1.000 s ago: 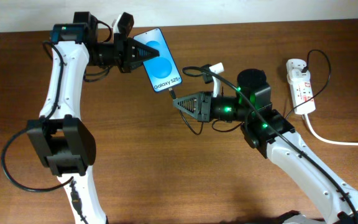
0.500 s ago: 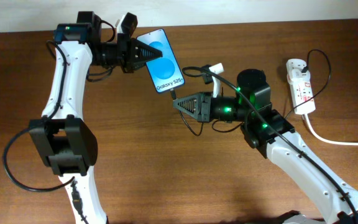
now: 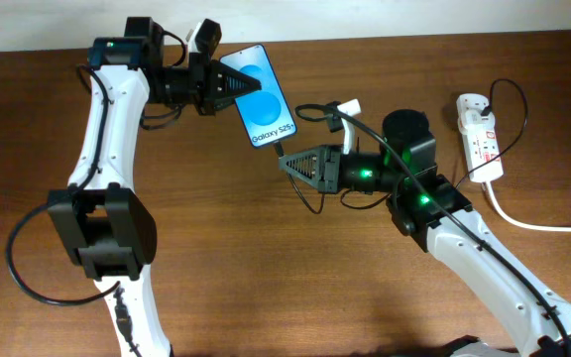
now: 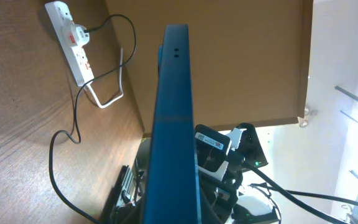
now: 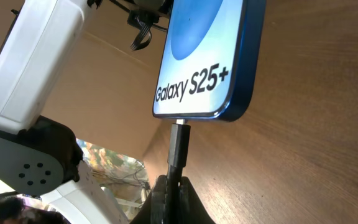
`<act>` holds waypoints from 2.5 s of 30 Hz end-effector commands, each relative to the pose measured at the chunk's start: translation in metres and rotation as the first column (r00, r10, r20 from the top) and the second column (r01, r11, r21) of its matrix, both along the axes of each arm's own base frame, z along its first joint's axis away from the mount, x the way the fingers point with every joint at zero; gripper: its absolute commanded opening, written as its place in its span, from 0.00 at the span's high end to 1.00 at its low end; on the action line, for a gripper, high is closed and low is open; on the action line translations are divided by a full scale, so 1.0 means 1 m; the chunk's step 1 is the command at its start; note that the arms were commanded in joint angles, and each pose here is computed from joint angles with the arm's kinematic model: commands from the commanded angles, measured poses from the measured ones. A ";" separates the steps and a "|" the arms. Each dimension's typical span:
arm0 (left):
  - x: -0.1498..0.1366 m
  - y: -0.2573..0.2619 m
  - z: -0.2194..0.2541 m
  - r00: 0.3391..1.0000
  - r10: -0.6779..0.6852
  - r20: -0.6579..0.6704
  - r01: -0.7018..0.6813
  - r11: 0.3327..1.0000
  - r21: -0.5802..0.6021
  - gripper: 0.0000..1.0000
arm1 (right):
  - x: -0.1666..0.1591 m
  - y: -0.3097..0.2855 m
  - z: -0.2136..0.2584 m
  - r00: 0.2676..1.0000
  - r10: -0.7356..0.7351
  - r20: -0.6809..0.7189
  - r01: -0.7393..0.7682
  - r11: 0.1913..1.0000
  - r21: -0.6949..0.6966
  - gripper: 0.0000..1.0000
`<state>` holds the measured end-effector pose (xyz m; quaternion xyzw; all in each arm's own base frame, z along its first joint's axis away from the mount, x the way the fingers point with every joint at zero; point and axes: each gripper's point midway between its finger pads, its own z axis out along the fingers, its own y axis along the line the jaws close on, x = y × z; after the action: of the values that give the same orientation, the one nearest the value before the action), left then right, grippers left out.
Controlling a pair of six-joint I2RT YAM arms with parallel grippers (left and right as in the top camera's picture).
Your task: Plug charger to phone and switch on socket
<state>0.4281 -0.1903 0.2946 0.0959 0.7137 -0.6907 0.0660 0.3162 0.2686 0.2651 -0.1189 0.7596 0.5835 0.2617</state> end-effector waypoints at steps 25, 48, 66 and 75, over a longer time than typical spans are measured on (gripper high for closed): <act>-0.022 0.011 -0.129 0.994 -0.108 0.006 0.077 0.749 0.658 1.00 | 0.025 -0.022 -0.031 0.990 -0.142 -0.011 0.140 0.982 -0.125 0.34; 0.006 0.004 -0.259 0.986 -0.064 -0.153 0.154 0.690 0.707 0.92 | 0.018 -0.027 -0.051 0.981 -0.165 -0.104 0.143 0.972 -0.186 0.24; 0.004 0.034 -0.281 0.980 0.024 -0.196 0.156 0.517 0.842 0.39 | 0.018 -0.027 -0.051 0.981 -0.165 -0.104 0.144 0.972 -0.186 0.23; 0.021 0.071 -0.279 0.982 0.140 -0.128 0.082 0.298 0.951 0.27 | 0.018 -0.039 -0.074 0.967 -0.224 -0.119 0.182 0.940 -0.289 0.18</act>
<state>0.4356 -0.1407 0.0131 0.0465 0.9758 -0.1979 -0.0808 0.3299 0.2367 0.1965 -0.0193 0.8493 0.4764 0.2266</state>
